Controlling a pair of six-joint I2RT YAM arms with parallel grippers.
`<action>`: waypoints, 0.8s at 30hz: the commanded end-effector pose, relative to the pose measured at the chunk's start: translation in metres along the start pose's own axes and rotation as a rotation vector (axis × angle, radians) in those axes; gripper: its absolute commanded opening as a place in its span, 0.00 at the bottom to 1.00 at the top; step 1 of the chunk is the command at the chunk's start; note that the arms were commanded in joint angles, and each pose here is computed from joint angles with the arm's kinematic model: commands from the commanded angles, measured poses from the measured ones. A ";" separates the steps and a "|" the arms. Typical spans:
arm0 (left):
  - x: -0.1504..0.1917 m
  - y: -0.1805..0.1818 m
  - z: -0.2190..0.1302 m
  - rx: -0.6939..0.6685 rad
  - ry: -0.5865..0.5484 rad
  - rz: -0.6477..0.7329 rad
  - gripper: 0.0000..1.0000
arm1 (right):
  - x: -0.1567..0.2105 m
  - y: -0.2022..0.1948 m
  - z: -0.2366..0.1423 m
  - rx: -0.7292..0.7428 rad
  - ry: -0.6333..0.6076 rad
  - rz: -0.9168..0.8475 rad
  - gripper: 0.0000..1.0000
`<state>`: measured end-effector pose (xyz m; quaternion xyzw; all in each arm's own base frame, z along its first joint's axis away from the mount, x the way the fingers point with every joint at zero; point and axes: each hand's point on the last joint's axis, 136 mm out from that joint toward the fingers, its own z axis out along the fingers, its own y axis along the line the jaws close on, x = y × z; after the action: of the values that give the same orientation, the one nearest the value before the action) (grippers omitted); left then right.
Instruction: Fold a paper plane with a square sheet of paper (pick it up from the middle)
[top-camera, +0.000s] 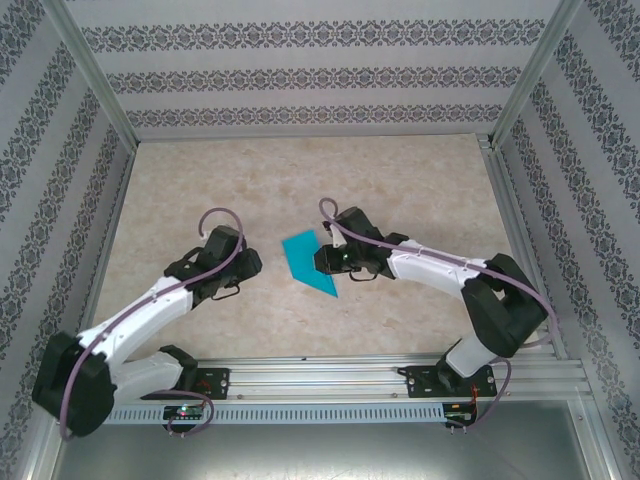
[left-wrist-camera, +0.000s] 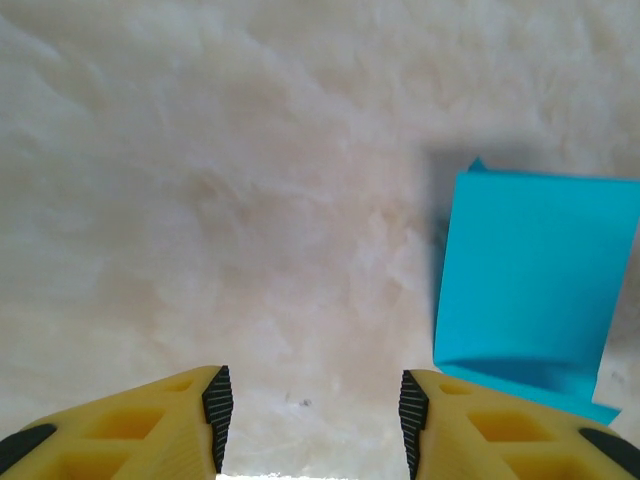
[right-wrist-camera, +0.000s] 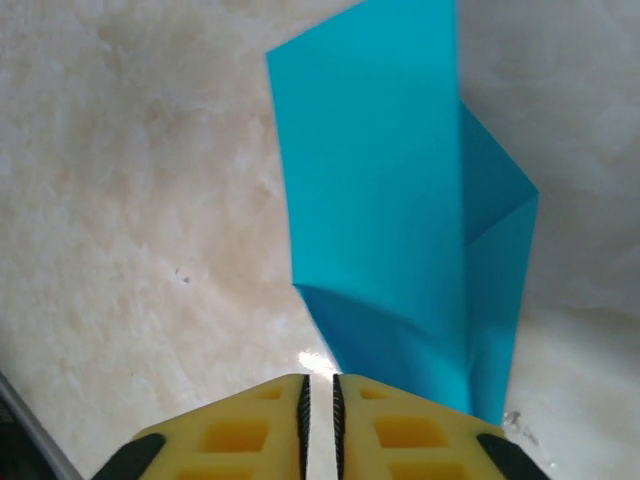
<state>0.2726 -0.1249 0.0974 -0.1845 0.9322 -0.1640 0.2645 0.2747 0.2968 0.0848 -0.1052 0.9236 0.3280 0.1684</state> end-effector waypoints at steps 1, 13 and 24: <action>-0.003 -0.038 0.008 0.141 0.071 0.020 0.51 | 0.002 0.030 0.007 -0.232 0.043 0.004 0.15; 0.019 -0.060 0.043 0.185 0.263 0.025 0.53 | -0.002 0.005 0.010 -0.239 0.057 0.075 0.16; 0.017 -0.049 0.053 0.122 0.246 0.001 0.53 | 0.017 0.046 -0.003 -0.319 0.116 -0.030 0.17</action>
<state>0.2871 -0.1878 0.0593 -0.1395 0.9505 -0.2417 0.1364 0.2587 0.3156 0.1120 -0.1355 0.8723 0.4508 0.1324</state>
